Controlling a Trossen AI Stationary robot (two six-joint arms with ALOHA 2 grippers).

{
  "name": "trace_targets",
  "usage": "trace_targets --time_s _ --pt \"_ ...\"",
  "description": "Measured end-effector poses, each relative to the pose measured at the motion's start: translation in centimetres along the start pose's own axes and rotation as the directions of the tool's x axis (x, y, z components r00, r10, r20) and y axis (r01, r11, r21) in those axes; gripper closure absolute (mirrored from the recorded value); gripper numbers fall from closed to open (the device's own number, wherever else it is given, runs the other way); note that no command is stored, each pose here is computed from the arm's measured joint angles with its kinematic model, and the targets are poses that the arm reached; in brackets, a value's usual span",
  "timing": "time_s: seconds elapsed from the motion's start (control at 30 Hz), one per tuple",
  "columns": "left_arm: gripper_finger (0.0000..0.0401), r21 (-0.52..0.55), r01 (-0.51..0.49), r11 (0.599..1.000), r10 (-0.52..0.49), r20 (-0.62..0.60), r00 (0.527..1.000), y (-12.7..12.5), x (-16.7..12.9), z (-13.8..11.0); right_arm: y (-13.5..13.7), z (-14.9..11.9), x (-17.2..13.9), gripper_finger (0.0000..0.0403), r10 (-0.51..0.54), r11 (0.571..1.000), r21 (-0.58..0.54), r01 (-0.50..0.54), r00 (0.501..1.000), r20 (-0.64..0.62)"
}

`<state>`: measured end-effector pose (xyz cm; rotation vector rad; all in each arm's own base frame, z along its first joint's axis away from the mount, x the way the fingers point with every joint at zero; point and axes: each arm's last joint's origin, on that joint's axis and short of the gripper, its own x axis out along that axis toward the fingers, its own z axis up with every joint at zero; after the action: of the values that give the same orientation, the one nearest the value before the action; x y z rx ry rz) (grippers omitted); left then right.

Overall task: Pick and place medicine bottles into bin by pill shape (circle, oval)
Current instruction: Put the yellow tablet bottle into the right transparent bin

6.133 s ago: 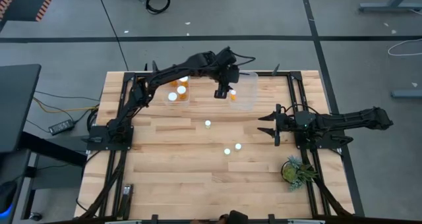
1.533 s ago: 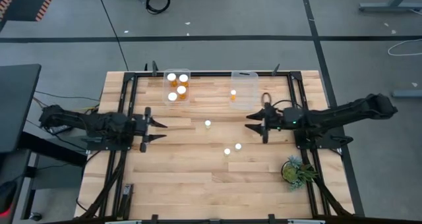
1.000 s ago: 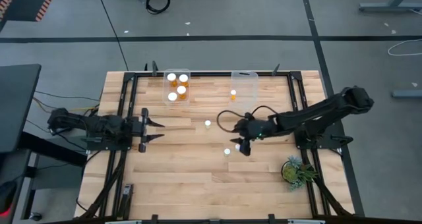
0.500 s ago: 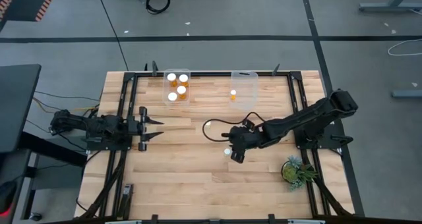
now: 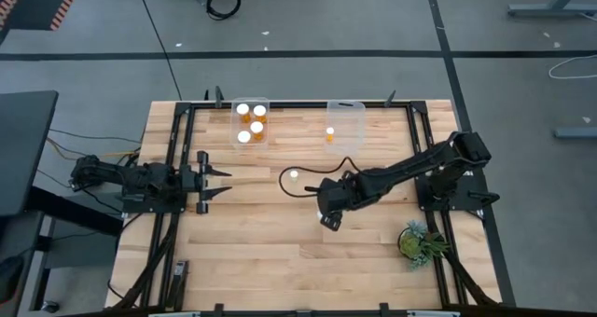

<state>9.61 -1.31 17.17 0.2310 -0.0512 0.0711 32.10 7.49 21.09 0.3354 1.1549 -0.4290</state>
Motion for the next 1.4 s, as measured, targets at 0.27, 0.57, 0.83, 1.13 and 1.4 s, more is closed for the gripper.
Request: trace_targets --time_s 0.27,0.57,0.83,1.13,1.4 --pt "0.0229 -0.042 -0.001 0.999 0.001 0.003 1.0 0.0 0.0 0.0 -0.3 0.1 0.1 0.0136 0.01 0.999 0.033 -0.009 1.0 -0.029" --pt "0.0229 -0.045 -0.002 0.999 0.002 0.004 1.0 0.0 0.0 0.0 -0.1 -0.2 2.1 0.0138 -0.001 1.0 0.024 0.004 0.994 -0.106" --pt "0.0229 -0.046 -0.002 0.999 0.002 0.006 1.0 0.0 0.0 0.0 0.0 -0.6 3.9 0.014 -0.024 1.0 0.014 0.027 0.984 -0.175" --pt "0.0229 -0.046 -0.002 0.999 0.003 0.008 1.0 0.0 0.0 0.1 -0.2 -0.7 3.6 0.0189 -0.021 0.999 0.031 0.027 0.98 -0.198" --pt "0.0229 -0.046 -0.003 0.999 0.003 0.009 1.0 0.0 0.0 0.1 -0.1 -0.7 3.6 0.0243 -0.005 1.0 0.027 0.011 0.978 -0.208"
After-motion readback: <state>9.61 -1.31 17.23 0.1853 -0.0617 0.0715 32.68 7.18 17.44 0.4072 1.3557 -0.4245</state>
